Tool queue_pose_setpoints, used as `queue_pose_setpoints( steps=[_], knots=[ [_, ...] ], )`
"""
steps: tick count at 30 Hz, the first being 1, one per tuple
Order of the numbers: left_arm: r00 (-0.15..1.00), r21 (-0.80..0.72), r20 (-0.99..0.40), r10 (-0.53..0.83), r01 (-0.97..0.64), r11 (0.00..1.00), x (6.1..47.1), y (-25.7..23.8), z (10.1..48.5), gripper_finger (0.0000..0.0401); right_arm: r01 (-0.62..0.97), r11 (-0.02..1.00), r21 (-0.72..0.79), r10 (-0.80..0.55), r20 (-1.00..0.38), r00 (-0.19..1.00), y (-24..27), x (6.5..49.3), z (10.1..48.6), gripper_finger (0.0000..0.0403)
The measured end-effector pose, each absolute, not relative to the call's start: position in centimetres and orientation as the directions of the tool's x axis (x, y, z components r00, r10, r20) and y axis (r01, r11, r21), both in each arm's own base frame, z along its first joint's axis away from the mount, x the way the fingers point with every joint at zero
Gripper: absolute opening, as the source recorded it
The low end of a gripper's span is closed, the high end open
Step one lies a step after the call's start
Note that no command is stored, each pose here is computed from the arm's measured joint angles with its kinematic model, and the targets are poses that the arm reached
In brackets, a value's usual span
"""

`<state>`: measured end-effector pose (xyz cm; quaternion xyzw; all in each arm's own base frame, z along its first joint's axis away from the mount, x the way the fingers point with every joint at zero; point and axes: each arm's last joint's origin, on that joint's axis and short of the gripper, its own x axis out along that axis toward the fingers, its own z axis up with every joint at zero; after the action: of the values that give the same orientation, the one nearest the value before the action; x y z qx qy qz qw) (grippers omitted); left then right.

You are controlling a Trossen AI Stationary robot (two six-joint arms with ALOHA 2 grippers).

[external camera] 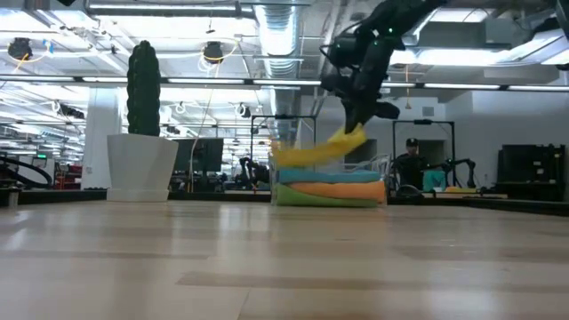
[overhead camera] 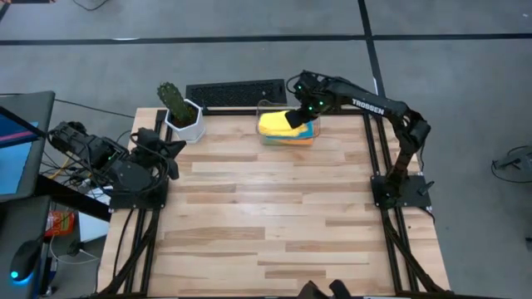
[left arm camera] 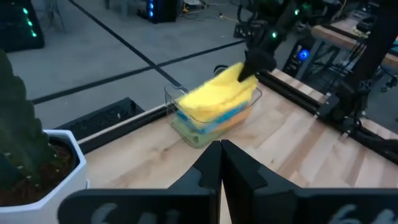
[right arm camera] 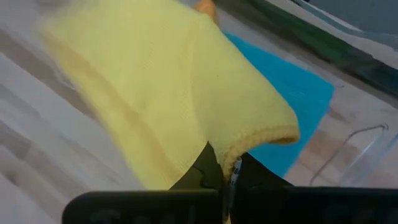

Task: Fold microfiber towels
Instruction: Put the yellow towel into the transparent bin

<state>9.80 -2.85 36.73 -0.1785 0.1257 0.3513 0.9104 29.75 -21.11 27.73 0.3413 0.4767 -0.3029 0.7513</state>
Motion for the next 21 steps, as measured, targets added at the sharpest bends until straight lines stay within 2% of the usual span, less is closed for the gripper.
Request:
queue_pose_setpoints(
  steps=[6, 9, 16, 21],
  knots=[
    [0.72, -0.252, -0.352, 0.598, -0.688, 0.681, 9.8, -2.8, 36.7, 0.0, 0.779, 0.593, 0.204, -0.126, -0.932, 0.34, -21.7, 29.0, 25.9, 0.0019],
    [0.72, -0.252, -0.352, 0.598, -0.688, 0.681, 9.8, -2.8, 36.7, 0.0, 0.768, 0.611, 0.19, -0.139, -0.93, 0.341, -22.0, 28.9, 25.8, 0.0036],
    [0.719, -0.251, -0.348, 0.602, -0.69, 0.679, 9.8, -2.8, 36.7, 0.0, 0.775, 0.608, 0.173, -0.15, -0.933, 0.327, -22.4, 28.6, 25.8, 0.0132],
    [0.719, -0.251, -0.348, 0.602, -0.69, 0.679, 9.8, -2.8, 36.7, 0.0008, 0.822, 0.565, 0.066, -0.212, -0.952, 0.222, -22.9, 27.5, 25.7, 0.0213]
  ],
)
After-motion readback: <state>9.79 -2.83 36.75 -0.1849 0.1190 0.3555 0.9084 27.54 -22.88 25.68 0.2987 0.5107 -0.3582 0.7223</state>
